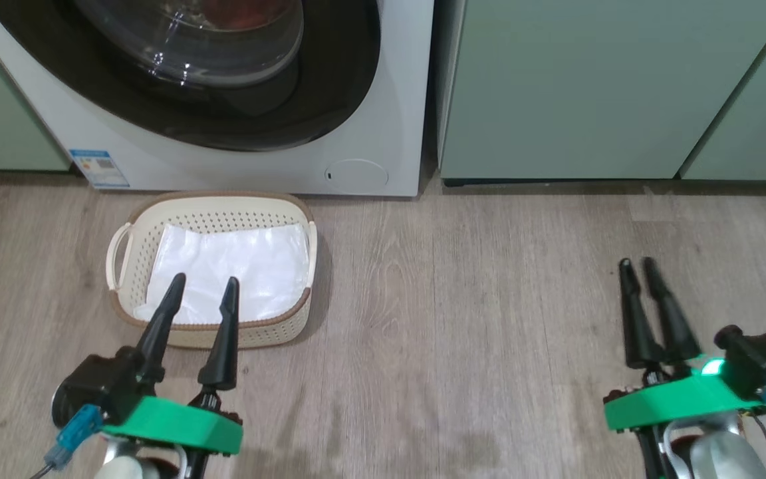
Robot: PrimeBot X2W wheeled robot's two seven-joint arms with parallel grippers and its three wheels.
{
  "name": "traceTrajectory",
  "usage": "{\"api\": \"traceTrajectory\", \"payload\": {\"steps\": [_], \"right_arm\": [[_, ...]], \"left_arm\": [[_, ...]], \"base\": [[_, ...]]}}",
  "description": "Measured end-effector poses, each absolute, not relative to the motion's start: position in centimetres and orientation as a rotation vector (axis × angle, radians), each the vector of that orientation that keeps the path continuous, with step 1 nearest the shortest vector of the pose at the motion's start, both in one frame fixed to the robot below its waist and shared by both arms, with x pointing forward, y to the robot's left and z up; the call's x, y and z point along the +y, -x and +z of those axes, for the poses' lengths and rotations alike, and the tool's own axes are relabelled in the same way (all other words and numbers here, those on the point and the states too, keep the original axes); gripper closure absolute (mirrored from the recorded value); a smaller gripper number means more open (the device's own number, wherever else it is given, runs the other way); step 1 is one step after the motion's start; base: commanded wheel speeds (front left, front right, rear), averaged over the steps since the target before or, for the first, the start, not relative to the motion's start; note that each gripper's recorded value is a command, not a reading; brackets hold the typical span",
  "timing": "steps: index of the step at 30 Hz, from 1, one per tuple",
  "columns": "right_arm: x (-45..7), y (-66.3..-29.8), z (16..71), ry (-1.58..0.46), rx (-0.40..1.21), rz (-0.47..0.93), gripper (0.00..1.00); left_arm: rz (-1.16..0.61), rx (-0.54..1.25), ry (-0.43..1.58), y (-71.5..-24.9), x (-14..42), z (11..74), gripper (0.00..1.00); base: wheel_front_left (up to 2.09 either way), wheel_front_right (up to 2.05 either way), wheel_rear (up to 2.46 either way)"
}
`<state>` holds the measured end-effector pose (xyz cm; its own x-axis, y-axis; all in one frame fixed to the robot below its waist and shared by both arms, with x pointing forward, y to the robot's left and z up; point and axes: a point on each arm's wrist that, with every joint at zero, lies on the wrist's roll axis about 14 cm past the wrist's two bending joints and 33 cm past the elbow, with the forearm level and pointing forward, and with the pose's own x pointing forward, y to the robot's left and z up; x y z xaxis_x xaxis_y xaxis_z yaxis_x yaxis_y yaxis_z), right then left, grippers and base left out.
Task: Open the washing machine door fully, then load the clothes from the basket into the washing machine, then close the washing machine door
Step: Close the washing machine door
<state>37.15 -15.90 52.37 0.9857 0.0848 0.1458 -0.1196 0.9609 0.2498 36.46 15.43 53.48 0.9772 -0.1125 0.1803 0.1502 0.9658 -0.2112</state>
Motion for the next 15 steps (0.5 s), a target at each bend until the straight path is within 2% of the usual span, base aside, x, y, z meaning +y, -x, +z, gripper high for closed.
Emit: {"api": "traceTrajectory", "payload": {"steps": [9, 11, 15], "right_arm": [[-10.3, -39.4, 52.4, -0.211, -0.119, 0.278, 1.00], [-7.5, -41.7, 53.5, -0.174, -0.135, 0.396, 1.00], [-5.9, -44.5, 54.1, -0.118, -0.148, 0.485, 1.00]], "left_arm": [[-0.111, -0.164, 0.226, -38.0, 16.1, 53.2, 0.00], [-0.108, -0.164, 0.239, -39.1, 16.2, 53.1, 0.00], [-0.129, -0.169, 0.249, -40.4, 15.5, 53.2, 0.00]], "base": [[0.00, 0.00, 0.00], [0.00, 0.00, 0.00], [0.00, 0.00, 0.00]]}}
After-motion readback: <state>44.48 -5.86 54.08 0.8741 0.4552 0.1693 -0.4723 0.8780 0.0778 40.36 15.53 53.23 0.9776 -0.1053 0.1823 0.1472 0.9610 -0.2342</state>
